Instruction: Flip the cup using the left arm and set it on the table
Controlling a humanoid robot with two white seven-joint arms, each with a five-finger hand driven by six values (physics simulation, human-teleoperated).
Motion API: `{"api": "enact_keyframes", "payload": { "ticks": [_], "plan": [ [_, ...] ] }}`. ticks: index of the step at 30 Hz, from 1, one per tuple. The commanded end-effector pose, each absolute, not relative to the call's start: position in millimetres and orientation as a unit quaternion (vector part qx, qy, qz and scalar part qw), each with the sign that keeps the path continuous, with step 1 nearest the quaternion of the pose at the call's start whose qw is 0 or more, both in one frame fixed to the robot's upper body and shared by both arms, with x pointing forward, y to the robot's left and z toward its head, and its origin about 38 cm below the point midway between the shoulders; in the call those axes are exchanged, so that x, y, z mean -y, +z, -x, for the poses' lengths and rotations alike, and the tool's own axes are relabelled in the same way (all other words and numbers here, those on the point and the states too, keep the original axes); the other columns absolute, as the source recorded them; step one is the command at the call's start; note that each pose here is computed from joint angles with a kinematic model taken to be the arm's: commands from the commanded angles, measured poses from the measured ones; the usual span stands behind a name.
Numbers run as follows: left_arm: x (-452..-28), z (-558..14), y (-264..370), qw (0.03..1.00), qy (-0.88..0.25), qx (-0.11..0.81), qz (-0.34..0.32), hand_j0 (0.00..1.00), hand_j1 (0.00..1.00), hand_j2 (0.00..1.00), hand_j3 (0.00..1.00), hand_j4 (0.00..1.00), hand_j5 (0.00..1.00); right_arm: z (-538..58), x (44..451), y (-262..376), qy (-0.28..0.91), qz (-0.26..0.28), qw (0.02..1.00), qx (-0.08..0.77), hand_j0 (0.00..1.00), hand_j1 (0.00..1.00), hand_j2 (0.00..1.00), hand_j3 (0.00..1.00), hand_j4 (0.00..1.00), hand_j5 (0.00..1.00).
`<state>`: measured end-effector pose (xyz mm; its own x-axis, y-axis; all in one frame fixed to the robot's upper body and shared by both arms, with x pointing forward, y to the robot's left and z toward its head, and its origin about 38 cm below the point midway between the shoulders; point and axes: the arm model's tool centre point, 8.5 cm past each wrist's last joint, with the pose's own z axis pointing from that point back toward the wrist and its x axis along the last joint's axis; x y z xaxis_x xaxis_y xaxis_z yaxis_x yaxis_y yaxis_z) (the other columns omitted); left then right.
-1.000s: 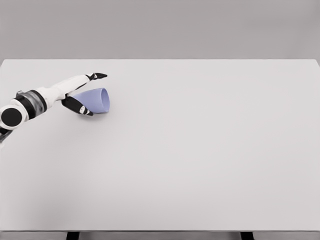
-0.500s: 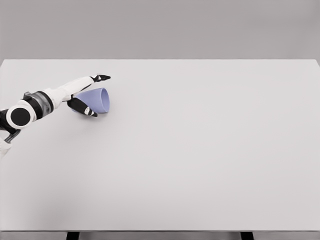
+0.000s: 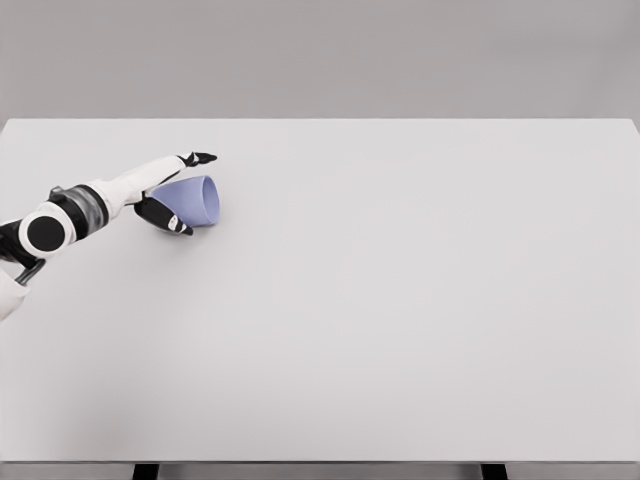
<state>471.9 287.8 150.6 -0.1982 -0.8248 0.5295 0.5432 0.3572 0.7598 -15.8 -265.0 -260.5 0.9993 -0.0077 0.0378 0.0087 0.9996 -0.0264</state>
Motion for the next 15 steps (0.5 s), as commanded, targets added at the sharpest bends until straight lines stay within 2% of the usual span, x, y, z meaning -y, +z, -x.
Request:
{"api": "enact_keyframes", "payload": {
  "ticks": [1,15],
  "plan": [
    [-285.8,-473.5,149.1,0.620,-0.551,0.543,-0.131,1.00,1.00,1.00,1.00,1.00,1.00,15.8,265.1,-260.5,-0.004,0.014,1.000,0.019,1.00,1.00,1.00,1.00,1.00,1.00],
    [-285.3,-473.6,142.6,0.624,-0.554,0.536,-0.130,1.00,1.00,1.00,1.00,1.00,1.00,15.8,264.9,-260.5,-0.004,0.013,1.000,0.019,1.00,1.00,1.00,1.00,1.00,1.00]
  ]
}}
